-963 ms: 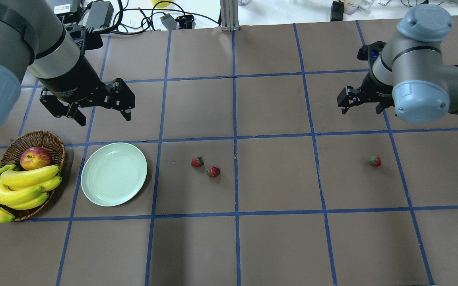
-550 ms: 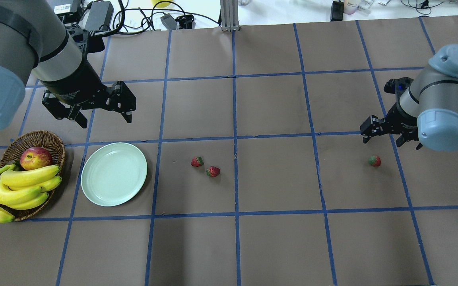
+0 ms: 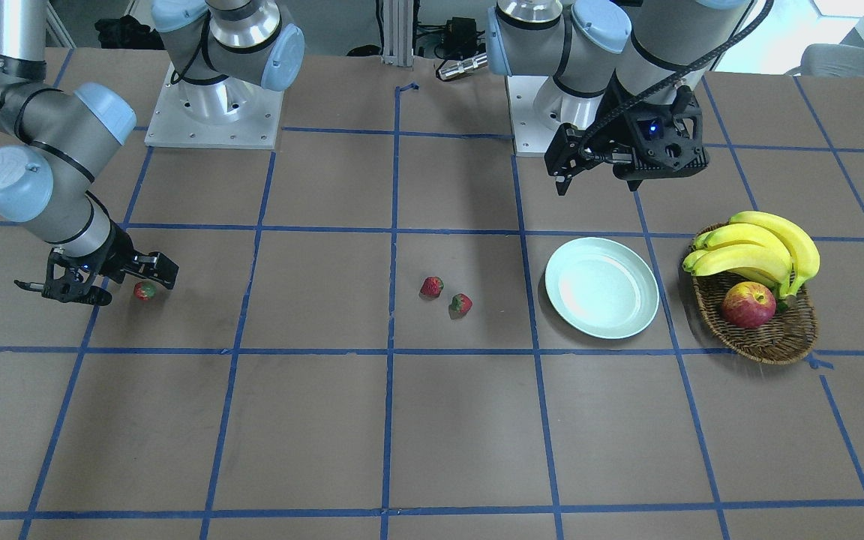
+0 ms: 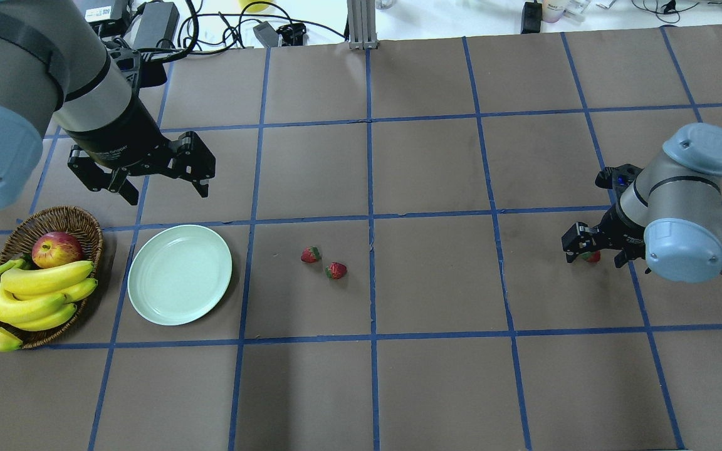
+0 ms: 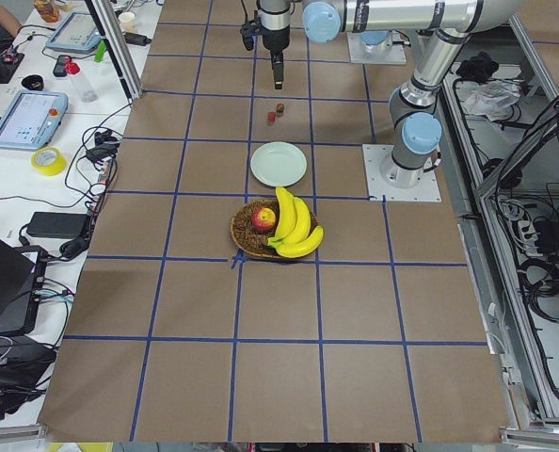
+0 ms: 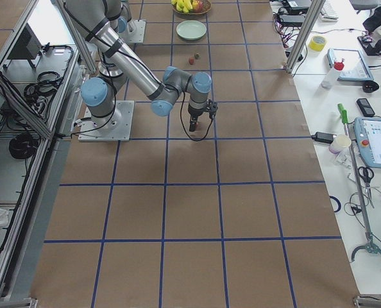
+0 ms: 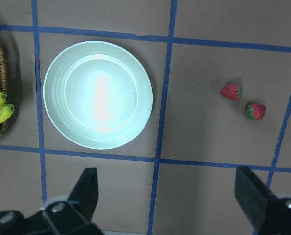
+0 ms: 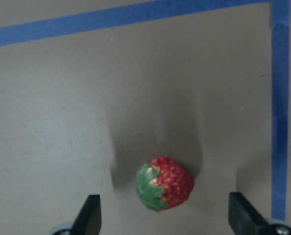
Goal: Collect all strawberries into plate
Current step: 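Close the right gripper on the far strawberry and lift it, then carry the strawberry and release it beside the other two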
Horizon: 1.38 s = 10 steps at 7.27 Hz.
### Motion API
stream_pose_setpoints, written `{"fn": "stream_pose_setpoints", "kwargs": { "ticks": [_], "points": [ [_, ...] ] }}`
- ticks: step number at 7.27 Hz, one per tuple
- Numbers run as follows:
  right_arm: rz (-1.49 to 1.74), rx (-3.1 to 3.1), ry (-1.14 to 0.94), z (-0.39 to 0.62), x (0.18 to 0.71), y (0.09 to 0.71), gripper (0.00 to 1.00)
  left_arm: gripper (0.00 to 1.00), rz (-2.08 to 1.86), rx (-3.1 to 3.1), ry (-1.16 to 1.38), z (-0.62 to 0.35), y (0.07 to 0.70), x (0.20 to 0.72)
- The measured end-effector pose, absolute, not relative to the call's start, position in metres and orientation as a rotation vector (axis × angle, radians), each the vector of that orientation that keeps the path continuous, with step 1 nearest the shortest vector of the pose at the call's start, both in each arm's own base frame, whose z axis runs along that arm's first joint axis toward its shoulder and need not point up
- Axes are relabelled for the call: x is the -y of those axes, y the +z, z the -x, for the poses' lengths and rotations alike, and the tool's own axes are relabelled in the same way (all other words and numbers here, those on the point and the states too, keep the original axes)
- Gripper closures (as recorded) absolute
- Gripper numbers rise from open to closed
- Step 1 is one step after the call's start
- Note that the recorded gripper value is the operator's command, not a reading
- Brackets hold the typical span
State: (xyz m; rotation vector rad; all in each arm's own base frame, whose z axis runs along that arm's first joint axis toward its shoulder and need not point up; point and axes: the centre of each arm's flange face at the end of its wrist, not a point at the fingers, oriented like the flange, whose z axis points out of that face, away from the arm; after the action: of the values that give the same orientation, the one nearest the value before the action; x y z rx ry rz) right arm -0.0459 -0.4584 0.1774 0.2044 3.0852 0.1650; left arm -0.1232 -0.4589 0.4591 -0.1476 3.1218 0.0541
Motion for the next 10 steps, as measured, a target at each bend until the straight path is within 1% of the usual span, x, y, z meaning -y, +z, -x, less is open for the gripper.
{"fn": "stream_pose_setpoints", "kwargs": {
  "ticks": [2,3,4,7,8,10],
  "points": [
    [-0.195,-3.084,0.152,0.047,0.461,0.178,0.50,0.00,0.144,-3.122,0.048,0.123,0.459,0.459],
    [-0.194,-3.084,0.149,0.048,0.463,0.177,0.78,0.00,0.142,-3.122,0.047,0.123,0.459,0.459],
    [-0.186,-3.089,0.136,0.049,0.465,0.175,0.85,0.00,0.142,-3.123,0.047,0.123,0.459,0.460],
    [-0.166,-3.102,0.083,0.048,0.469,0.180,0.85,0.00,0.141,-3.122,0.046,0.123,0.460,0.460],
    [-0.133,-3.111,0.035,0.036,0.479,0.193,0.84,0.00,0.141,-3.122,0.046,0.122,0.460,0.460],
    [-0.094,-3.118,-0.100,-0.042,0.508,0.231,0.83,0.00,0.140,-3.122,0.047,0.122,0.459,0.460]
  ]
}}
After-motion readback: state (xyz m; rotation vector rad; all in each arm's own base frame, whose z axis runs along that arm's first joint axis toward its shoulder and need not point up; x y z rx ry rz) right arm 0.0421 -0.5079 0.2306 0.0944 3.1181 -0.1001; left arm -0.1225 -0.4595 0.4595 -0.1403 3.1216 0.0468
